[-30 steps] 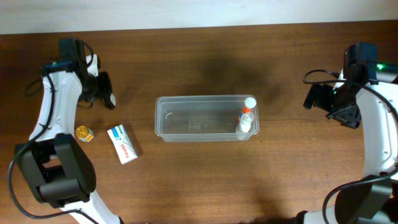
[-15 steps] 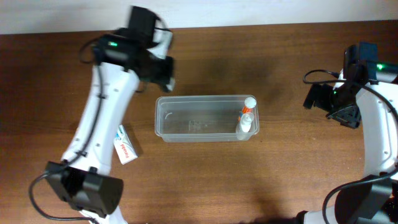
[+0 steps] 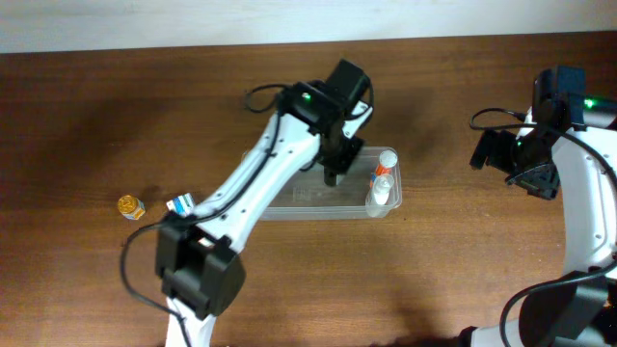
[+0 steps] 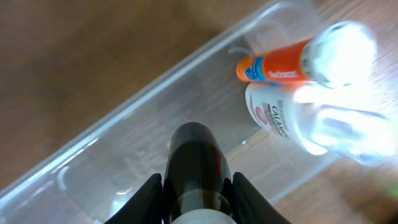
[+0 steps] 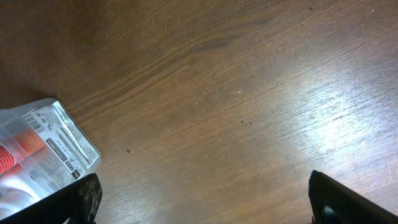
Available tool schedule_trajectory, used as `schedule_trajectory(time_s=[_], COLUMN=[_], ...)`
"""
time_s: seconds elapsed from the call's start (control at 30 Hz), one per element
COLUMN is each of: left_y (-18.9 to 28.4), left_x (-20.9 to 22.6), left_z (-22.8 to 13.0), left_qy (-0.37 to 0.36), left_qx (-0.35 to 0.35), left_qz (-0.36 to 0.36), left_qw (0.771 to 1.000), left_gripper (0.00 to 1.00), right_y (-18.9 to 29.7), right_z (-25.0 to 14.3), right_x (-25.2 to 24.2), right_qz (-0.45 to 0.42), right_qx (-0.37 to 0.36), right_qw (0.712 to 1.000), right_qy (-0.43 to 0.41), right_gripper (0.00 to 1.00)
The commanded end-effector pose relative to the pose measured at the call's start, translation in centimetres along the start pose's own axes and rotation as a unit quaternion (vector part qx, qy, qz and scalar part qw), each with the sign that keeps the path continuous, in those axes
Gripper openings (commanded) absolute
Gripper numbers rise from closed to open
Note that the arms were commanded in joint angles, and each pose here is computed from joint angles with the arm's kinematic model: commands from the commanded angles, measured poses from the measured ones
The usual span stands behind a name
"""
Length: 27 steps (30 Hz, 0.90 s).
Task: Pack container
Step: 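Carry the brown bottle into the container and release it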
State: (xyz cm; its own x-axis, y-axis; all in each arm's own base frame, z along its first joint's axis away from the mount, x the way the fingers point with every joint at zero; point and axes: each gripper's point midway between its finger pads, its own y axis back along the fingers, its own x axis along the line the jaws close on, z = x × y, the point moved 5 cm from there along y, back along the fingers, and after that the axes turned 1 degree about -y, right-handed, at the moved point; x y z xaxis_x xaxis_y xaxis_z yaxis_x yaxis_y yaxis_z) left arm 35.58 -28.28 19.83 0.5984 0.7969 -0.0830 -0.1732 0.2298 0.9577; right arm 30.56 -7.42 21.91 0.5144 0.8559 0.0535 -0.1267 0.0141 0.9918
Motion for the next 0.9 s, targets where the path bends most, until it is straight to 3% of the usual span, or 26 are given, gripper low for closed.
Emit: schedule_trajectory(time_s=[0.0, 0.2, 0.53, 0.87], left_y=[-2.2, -4.7, -4.9, -6.3], left_x=[-0.9, -0.8, -1.1, -2.4], left_z=[0.1, 0.4, 2.7, 2.8], left_qy=[-0.009, -0.009, 0.002, -0.012], left_qx=[0.019, 0.03, -0.029, -0.027], left_qz=[-0.008, -0.008, -0.01, -0.015], left_qw=[1.0, 0.999, 1.0, 0.999], left_gripper=[0.06, 0.06, 0.06, 0.06], right_y=[-0.1, -0.1, -0.1, -0.1], right_z=[-0.1, -0.1, -0.1, -0.1], right_x=[-0.1, -0.1, -0.1, -0.1], right_qz=[0.0, 0.0, 0.0, 0.0], right_qx=[0.002, 0.002, 0.003, 0.003], right_qw=[1.0, 1.0, 1.0, 1.0], right_qy=[0.006, 0.005, 0.005, 0.005], right_gripper=[0.98, 0.98, 0.98, 0.98])
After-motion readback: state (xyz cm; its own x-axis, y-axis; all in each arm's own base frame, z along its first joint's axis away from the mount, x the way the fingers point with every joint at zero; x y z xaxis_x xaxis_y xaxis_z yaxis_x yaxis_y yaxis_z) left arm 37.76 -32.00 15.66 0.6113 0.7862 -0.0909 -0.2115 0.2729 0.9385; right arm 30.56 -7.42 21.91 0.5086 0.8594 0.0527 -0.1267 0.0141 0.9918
